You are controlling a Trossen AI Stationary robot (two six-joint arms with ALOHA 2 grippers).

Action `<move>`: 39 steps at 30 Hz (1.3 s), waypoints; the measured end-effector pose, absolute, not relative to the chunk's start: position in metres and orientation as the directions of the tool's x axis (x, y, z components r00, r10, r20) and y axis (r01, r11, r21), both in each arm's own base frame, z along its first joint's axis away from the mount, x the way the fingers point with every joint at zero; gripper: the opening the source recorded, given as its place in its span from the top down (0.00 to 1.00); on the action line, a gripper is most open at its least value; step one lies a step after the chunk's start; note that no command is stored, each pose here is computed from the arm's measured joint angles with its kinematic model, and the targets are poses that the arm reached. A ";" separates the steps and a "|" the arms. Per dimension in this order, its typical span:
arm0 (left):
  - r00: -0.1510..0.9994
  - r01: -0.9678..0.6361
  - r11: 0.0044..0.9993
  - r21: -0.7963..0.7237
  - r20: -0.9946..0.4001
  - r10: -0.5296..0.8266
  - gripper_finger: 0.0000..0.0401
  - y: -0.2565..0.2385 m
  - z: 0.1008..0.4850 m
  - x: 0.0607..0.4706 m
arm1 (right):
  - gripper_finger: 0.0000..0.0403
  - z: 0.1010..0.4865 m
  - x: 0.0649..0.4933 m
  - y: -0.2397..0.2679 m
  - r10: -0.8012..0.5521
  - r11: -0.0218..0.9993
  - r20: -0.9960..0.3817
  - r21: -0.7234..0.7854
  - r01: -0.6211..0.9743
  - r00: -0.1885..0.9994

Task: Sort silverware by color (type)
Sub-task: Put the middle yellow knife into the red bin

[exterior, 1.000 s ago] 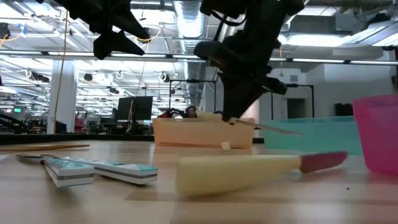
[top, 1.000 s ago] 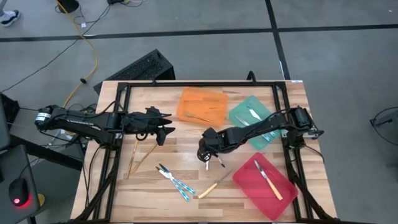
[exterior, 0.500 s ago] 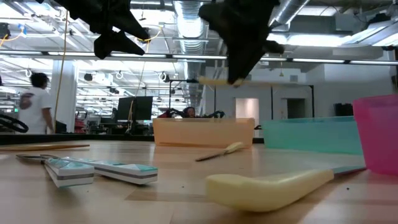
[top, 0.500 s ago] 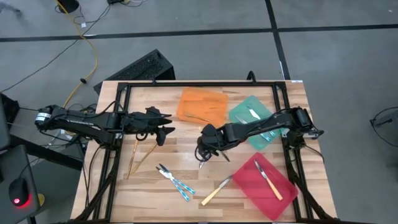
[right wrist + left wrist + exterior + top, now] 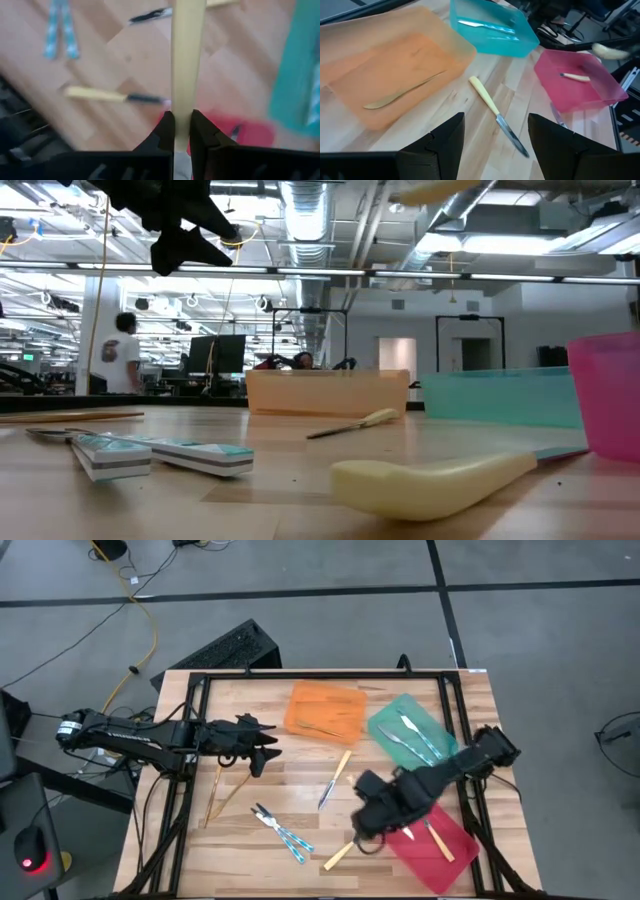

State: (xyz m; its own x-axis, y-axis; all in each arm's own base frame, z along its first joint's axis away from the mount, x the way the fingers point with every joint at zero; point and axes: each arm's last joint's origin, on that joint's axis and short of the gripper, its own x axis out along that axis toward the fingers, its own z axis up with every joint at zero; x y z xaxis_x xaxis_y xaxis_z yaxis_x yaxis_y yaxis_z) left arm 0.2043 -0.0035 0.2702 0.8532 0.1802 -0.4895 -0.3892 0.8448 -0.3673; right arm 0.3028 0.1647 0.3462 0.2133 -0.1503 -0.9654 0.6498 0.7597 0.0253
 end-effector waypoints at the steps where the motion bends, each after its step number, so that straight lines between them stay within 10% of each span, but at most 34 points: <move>1: 0.853 -0.390 0.844 -0.368 -0.490 0.181 0.50 -0.003 0.270 0.204 | 0.92 0.348 0.297 0.171 -0.129 0.746 -0.968 0.049 0.664 0.216; 23: 0.841 -0.475 0.777 -0.412 -0.472 0.264 0.50 -0.001 0.271 0.204 | 0.92 0.308 0.182 0.245 -0.114 0.434 -0.990 0.029 0.901 0.087; 39: 0.802 -0.548 0.729 -0.411 -0.507 0.316 0.50 0.001 0.262 0.211 | 0.92 0.247 0.145 0.216 -0.016 0.443 -0.977 0.185 0.877 0.214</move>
